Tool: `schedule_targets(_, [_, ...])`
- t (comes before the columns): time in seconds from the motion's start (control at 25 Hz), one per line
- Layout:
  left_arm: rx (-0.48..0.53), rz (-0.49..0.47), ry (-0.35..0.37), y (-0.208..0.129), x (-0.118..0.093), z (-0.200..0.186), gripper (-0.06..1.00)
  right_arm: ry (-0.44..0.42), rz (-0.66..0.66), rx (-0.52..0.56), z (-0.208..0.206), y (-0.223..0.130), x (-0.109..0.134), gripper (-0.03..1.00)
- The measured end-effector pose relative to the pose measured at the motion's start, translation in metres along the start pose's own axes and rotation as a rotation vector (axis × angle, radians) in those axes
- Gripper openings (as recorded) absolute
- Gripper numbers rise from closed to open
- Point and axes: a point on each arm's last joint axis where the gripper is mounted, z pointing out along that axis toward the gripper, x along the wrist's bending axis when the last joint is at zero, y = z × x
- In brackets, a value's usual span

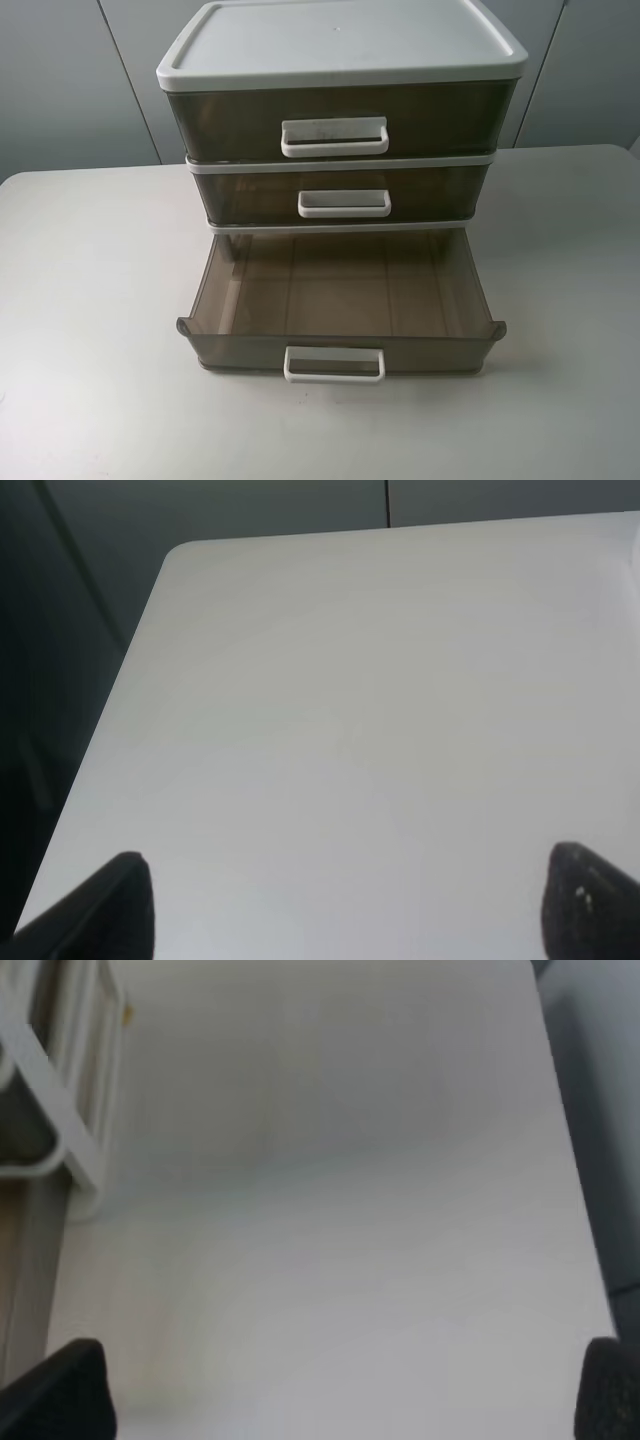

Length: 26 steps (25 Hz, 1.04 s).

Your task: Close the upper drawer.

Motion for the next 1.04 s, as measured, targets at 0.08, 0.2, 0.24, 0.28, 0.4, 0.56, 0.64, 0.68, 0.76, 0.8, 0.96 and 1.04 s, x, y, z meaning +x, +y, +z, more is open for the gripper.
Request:
schedule_targets(0.08, [0.0,0.0,0.0,0.0,0.0,0.0,0.74,0.047,0.026,0.006,0.006,-0.022,0.005,0.7])
schedule_targets(0.2, [0.0,0.0,0.0,0.0,0.0,0.0,0.74,0.092,0.049,-0.039,0.01,-0.053,0.009,0.7])
schedule_targets(0.24, [0.0,0.0,0.0,0.0,0.0,0.0,0.74,0.097,0.054,-0.057,0.011,-0.064,0.009,0.7])
schedule_targets(0.28, [0.0,0.0,0.0,0.0,0.0,0.0,0.74,0.101,0.063,-0.086,0.01,-0.074,0.009,0.7])
schedule_targets(0.4, [0.0,0.0,0.0,0.0,0.0,0.0,0.74,0.125,0.095,-0.173,0.014,-0.099,0.012,0.7])
schedule_targets(0.56, [0.0,0.0,0.0,0.0,0.0,0.0,0.74,0.109,0.092,-0.278,0.012,-0.124,0.012,0.7])
schedule_targets(0.64, [0.0,-0.001,-0.002,0.0,0.0,0.0,0.74,0.094,0.075,-0.34,0.006,-0.131,0.011,0.7])
schedule_targets(0.68, [0.0,-0.001,-0.002,0.0,0.0,0.0,0.74,0.086,0.067,-0.35,0.005,-0.132,0.011,0.7])
schedule_targets(0.76, [0.002,-0.001,-0.002,0.0,0.0,0.0,0.74,0.077,0.056,-0.353,0.004,-0.132,0.011,0.7])
schedule_targets(0.8, [0.002,-0.001,-0.002,0.0,0.0,0.0,0.74,0.076,0.056,-0.353,0.005,-0.133,0.011,0.7])
schedule_targets(0.96, [0.002,-0.001,-0.002,0.0,0.0,0.0,0.74,0.075,0.057,-0.353,0.005,-0.133,0.011,0.7])
schedule_targets(1.04, [0.002,-0.001,-0.002,0.0,0.0,0.0,0.74,0.075,0.057,-0.353,0.005,-0.133,0.011,0.7])
